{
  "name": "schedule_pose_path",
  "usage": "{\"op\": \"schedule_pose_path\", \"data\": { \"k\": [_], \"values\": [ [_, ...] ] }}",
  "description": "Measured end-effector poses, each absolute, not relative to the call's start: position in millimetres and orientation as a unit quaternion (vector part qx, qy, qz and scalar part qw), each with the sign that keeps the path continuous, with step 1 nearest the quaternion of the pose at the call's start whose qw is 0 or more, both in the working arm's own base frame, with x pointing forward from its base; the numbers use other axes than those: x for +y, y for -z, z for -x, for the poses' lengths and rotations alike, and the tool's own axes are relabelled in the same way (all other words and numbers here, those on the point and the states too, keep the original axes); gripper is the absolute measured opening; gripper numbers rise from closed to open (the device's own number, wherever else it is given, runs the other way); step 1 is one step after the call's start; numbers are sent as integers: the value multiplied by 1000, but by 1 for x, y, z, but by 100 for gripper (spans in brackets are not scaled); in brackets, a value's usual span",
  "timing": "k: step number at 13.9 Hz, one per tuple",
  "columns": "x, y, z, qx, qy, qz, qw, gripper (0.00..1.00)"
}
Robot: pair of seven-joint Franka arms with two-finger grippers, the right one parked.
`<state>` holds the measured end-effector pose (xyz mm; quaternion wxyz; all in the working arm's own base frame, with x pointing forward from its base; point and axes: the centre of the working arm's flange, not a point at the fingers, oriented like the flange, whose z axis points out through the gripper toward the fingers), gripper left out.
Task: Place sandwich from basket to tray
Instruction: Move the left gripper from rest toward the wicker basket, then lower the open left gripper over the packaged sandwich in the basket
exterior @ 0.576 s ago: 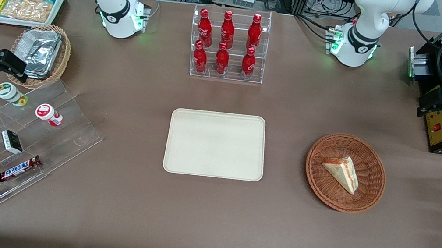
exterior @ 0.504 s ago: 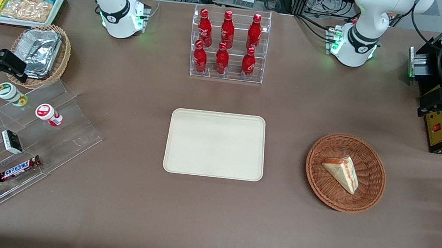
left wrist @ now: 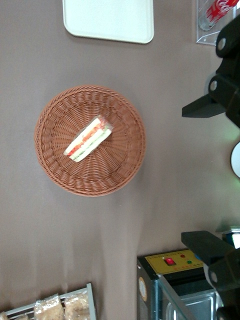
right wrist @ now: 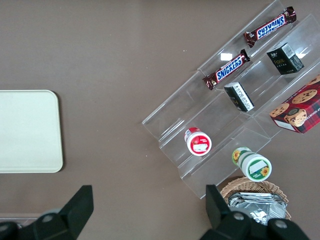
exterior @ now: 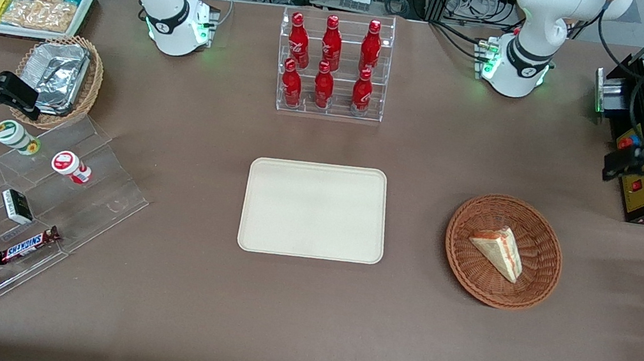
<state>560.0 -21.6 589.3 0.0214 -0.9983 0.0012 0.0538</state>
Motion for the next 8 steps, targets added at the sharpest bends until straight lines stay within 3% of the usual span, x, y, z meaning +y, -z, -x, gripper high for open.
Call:
{"op": "schedule_pose_path", "data": {
  "k": [4,8],
  "values": [
    [-28,-529,-590,-43,-56,997,23,100],
    [-55,-475,-591,-150,-22,988,22,100]
  ]
}}
